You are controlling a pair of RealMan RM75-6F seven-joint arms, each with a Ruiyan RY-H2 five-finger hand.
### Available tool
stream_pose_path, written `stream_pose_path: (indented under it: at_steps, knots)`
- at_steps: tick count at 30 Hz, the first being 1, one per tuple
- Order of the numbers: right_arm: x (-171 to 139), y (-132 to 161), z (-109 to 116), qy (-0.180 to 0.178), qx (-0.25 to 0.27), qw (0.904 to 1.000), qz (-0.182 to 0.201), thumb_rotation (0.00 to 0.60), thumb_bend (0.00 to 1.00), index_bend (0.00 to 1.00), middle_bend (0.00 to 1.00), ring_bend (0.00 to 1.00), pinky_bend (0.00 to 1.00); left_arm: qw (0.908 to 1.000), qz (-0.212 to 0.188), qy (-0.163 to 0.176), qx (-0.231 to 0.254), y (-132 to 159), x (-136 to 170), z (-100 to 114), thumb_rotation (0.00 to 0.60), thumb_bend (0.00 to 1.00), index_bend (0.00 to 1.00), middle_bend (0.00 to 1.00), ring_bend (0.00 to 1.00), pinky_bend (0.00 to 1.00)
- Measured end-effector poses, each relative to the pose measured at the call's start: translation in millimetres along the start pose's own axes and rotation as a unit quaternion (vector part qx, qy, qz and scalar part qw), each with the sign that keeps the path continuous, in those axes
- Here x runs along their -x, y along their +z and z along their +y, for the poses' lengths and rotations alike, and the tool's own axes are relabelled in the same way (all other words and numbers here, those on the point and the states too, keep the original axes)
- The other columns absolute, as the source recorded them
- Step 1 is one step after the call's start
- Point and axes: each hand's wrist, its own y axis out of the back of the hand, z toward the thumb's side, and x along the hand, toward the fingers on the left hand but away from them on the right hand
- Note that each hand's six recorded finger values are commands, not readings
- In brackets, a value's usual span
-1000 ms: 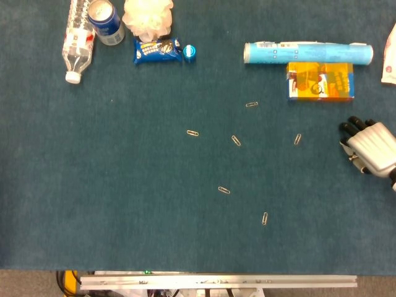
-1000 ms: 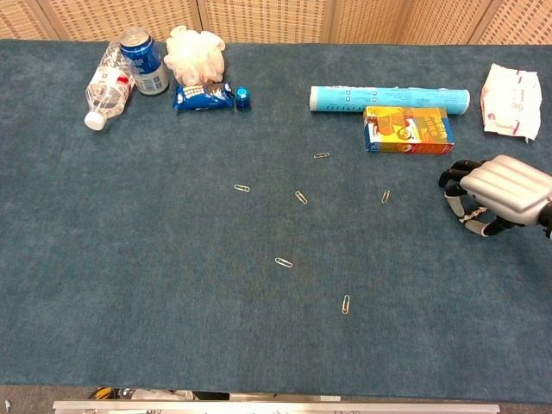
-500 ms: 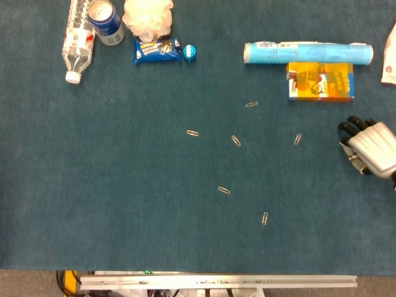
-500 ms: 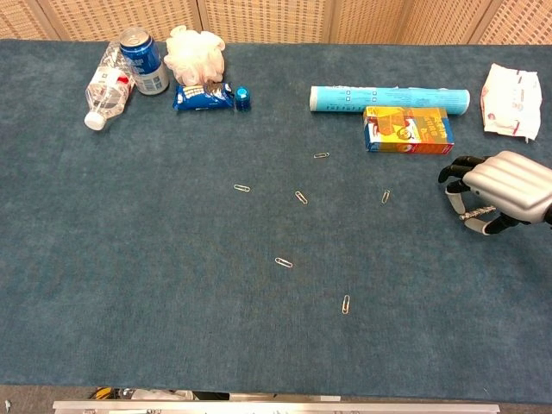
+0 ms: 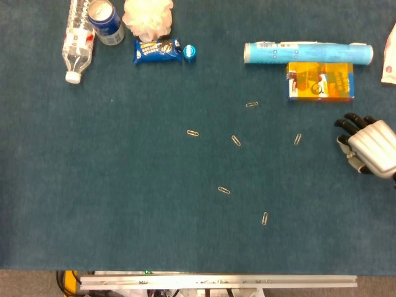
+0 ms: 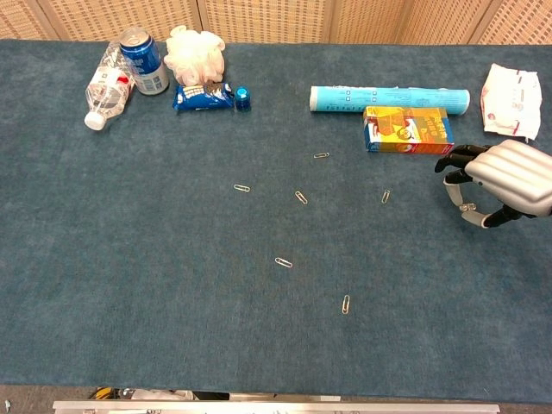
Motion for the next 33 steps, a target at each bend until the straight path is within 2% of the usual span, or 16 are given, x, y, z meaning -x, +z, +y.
stream_pose_path:
  at_steps: [18,33]
  knots:
    - [19,14,32,-0.038,0.02,0.9989,0.017,0.6,0.3,0.59,0.26,0.17,0.37,1.0,0.004,0.003,0.001,-2,0,2,0.6,0.05,0.3,0.34,0.33,0.45]
    - [45,40,49,-0.049,0.023,0.9974,0.049,0.6,0.3,0.59,0.26,0.17,0.37,0.9998,0.018,0.012,0.003,-9,1,8,0.6,0.05,0.3,0.34,0.33,0.45]
